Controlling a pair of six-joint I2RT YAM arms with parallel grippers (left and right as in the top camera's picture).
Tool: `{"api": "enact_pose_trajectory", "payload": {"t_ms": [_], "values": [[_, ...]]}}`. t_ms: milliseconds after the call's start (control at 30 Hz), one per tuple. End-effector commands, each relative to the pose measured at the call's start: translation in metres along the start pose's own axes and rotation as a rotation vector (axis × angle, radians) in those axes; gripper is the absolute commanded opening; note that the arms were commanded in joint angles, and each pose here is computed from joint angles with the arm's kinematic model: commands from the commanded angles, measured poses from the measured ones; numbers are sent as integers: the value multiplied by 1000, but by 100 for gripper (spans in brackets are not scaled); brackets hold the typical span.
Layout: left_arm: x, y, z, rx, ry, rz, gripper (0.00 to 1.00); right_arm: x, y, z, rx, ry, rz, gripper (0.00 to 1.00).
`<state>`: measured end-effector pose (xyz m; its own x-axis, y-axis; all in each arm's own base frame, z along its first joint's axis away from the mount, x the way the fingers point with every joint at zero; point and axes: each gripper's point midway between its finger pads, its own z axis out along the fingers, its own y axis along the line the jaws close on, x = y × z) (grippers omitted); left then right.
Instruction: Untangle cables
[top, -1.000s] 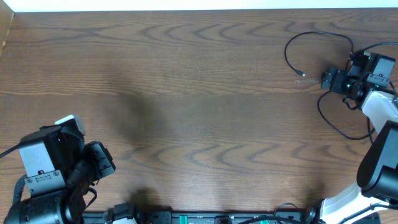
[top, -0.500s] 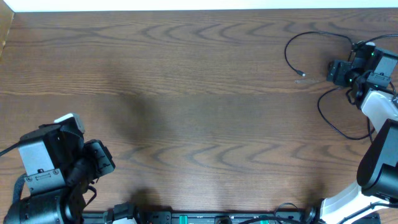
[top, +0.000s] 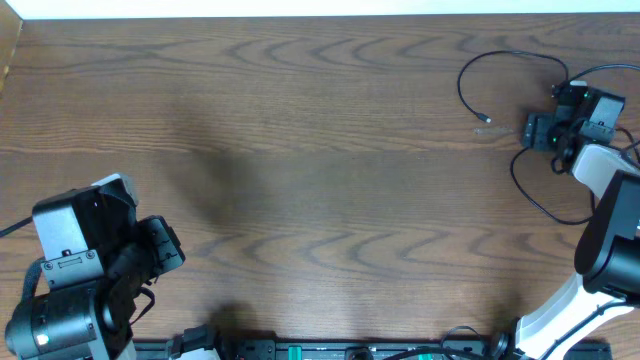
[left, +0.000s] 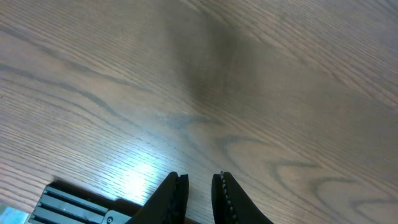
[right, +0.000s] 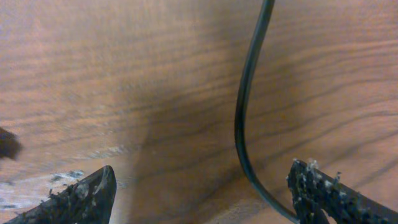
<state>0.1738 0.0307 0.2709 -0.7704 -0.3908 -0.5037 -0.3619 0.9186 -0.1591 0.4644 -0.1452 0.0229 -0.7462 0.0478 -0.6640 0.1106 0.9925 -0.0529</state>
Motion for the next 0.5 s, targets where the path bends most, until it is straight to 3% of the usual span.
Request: {"api": "enact_pose_trajectory", "payload": {"t_ms": [0,67,133,167,200,233,467], "values": [[2,0,1,1,8,-2,20,10,0,10,5,24,-7,81],[2,0,1,1,8,-2,20,11,0,12,6,22,6,72],[2,0,1,1,8,-2,20,8,-1,13,9,10,32,51],[2,0,1,1,8,-2,20,7,-1,13,11,3,46,37],[2,0,1,1,8,-2,20,5,-3,13,14,-3,63,13],[2,0,1,1,8,-2,20,4,-5,13,25,-9,92,1],[2,0,1,0,11,-2,19,9,-34,8,96,-10,329,1]]}}
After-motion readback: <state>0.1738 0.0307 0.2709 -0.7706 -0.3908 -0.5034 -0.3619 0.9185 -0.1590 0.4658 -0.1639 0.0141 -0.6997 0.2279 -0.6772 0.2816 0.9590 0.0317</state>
